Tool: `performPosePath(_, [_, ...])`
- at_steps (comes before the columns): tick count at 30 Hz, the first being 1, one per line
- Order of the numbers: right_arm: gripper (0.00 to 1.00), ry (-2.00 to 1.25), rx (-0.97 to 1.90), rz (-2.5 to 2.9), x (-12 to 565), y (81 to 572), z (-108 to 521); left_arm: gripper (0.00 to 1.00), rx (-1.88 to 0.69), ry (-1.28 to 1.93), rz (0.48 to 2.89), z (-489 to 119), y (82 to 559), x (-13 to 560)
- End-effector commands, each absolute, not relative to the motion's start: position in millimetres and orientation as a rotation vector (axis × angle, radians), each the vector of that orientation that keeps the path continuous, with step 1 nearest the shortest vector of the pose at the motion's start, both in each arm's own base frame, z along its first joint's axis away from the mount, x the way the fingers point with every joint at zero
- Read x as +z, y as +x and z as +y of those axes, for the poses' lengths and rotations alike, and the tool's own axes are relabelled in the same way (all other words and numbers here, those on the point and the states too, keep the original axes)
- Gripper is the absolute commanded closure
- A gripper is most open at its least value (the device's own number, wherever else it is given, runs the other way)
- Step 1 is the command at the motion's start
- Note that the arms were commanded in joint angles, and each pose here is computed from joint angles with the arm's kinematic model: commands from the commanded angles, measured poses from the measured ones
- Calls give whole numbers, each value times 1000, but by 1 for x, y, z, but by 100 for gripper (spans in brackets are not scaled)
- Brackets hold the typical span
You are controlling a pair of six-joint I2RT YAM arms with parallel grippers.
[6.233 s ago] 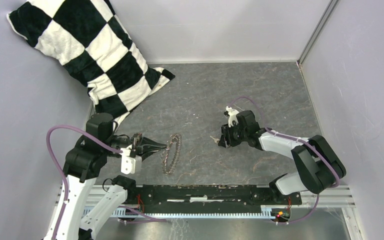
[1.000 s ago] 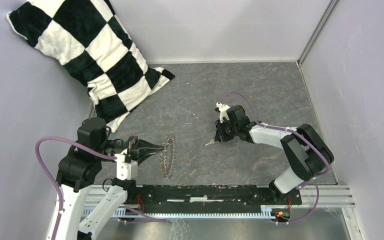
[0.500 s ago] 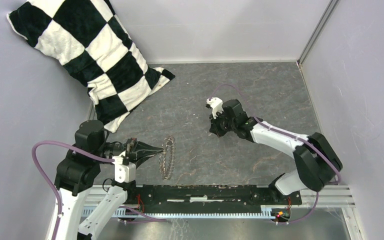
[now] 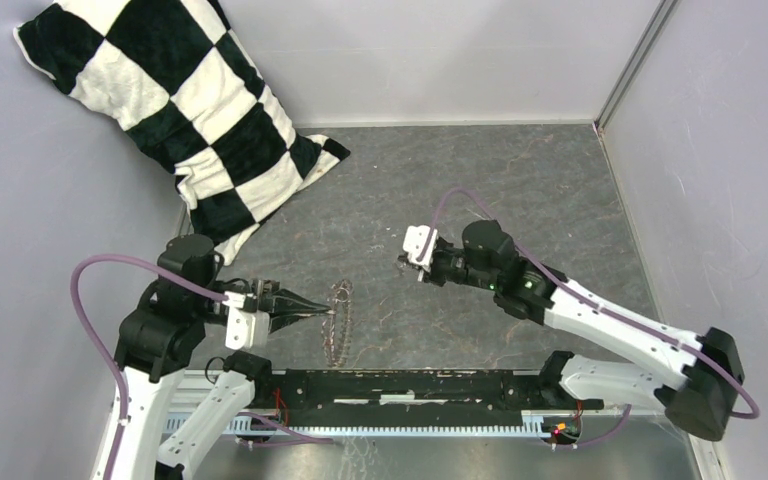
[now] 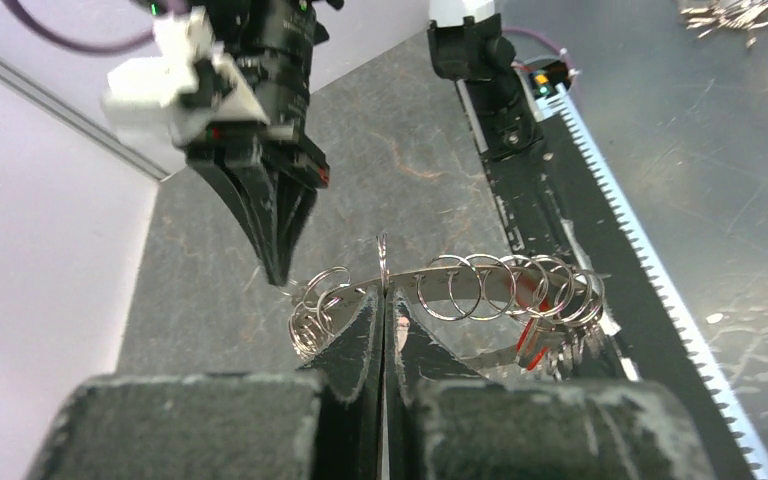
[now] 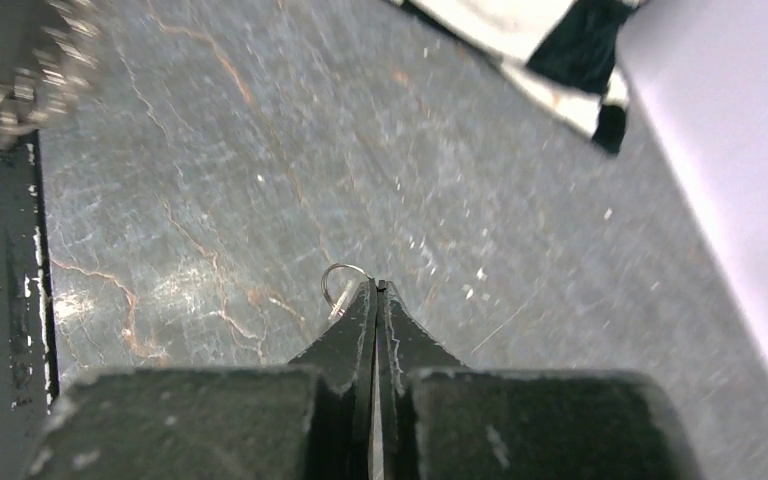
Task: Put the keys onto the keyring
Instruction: Pick up the key from the center of the board.
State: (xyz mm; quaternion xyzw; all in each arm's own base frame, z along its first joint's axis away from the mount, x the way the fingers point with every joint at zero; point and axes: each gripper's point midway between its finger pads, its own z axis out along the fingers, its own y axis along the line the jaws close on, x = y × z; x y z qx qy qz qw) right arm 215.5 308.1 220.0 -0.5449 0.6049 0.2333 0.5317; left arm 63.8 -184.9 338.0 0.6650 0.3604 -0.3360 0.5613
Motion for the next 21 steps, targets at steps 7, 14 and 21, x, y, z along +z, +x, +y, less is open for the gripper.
performPosePath(7, [100, -1373, 513, 921, 323, 155, 317, 98, -1115, 1503, 950, -193, 52, 339])
performPosePath(14, [100, -1407, 588, 758, 367, 118, 331, 98, -1233, 1476, 995, -197, 53, 344])
performPosePath(21, [100, -1447, 626, 632, 389, 89, 346, 98, -1234, 1474, 995, -197, 52, 349])
